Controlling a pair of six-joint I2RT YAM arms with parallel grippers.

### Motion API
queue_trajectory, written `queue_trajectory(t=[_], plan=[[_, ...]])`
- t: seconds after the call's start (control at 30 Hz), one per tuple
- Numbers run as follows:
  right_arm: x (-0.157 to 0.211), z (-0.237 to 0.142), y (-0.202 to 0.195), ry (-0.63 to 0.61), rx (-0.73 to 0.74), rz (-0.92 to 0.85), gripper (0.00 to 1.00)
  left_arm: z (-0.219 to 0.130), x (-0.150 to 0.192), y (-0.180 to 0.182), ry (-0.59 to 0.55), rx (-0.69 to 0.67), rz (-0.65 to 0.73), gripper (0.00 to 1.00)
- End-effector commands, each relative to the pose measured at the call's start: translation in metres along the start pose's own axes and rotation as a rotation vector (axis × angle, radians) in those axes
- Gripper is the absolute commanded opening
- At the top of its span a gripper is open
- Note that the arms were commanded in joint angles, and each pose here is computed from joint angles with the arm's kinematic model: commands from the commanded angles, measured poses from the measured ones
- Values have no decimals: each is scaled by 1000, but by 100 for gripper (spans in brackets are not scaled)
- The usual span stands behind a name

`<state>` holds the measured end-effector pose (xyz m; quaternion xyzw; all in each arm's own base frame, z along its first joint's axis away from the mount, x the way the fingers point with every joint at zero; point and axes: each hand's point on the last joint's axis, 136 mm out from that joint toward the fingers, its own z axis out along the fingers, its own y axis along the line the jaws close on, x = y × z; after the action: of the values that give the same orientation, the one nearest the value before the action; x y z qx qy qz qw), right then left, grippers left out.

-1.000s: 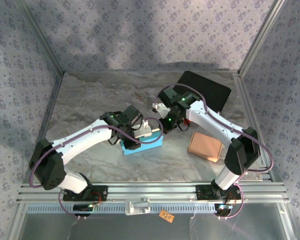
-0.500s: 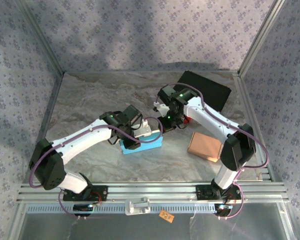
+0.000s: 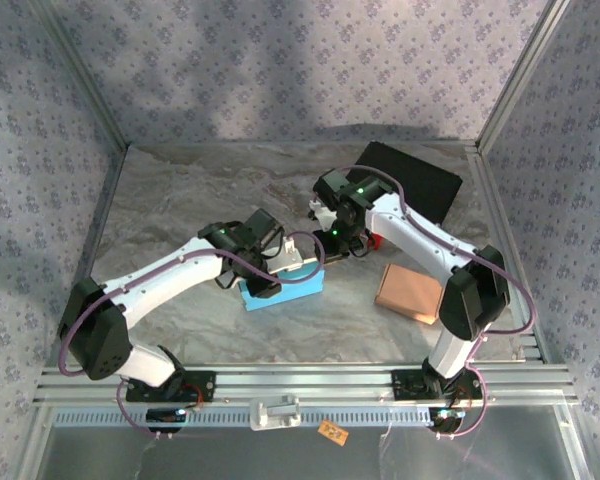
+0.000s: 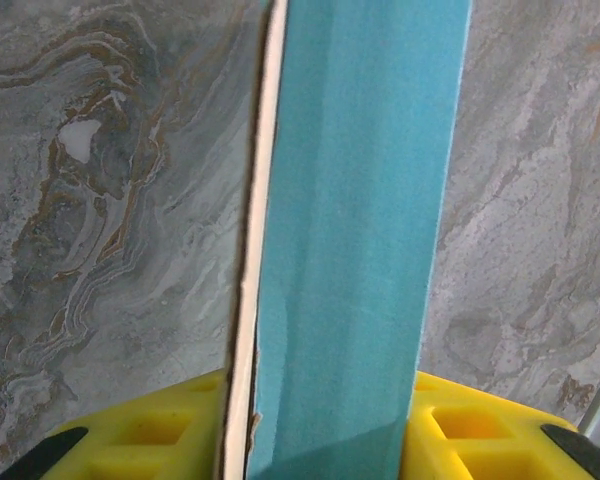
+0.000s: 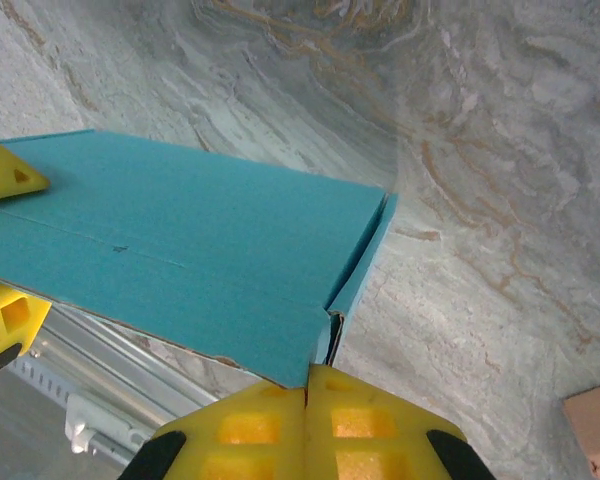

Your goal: Fold the paper box

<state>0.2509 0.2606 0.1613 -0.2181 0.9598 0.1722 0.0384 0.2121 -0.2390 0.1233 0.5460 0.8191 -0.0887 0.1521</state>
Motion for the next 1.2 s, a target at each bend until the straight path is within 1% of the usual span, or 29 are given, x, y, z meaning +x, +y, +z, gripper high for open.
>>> queue_trajectory(t=[0.0,0.17,0.3,0.5,0.67,0.87,0.9,0.97,1.03,1.17], plan=[[6,4,-4,-18,34,7,0,-15,-23,10,-109,-12,-41,40],[3,8,-4,-40,53,-4,0,-23,-23,19,-149,-25,-94,45],[1,8,-4,-43,68,-10,0,-37,-26,24,-209,-46,-141,50],[1,6,-2,-49,74,-8,0,-51,-19,21,-271,-60,-217,55],[-2,6,2,-60,60,3,0,-44,-9,15,-251,-42,-227,56],[-6,6,9,-77,66,6,0,-32,-10,13,-228,-24,-218,55],[-6,5,9,-81,75,7,0,-29,-10,13,-217,-28,-212,55],[-6,6,8,-83,94,6,0,-29,-19,20,-243,-65,-210,55],[-5,7,7,-84,106,13,0,-35,-24,27,-259,-100,-231,55],[-5,7,4,-87,119,20,0,-64,-36,40,-340,-169,-308,56]])
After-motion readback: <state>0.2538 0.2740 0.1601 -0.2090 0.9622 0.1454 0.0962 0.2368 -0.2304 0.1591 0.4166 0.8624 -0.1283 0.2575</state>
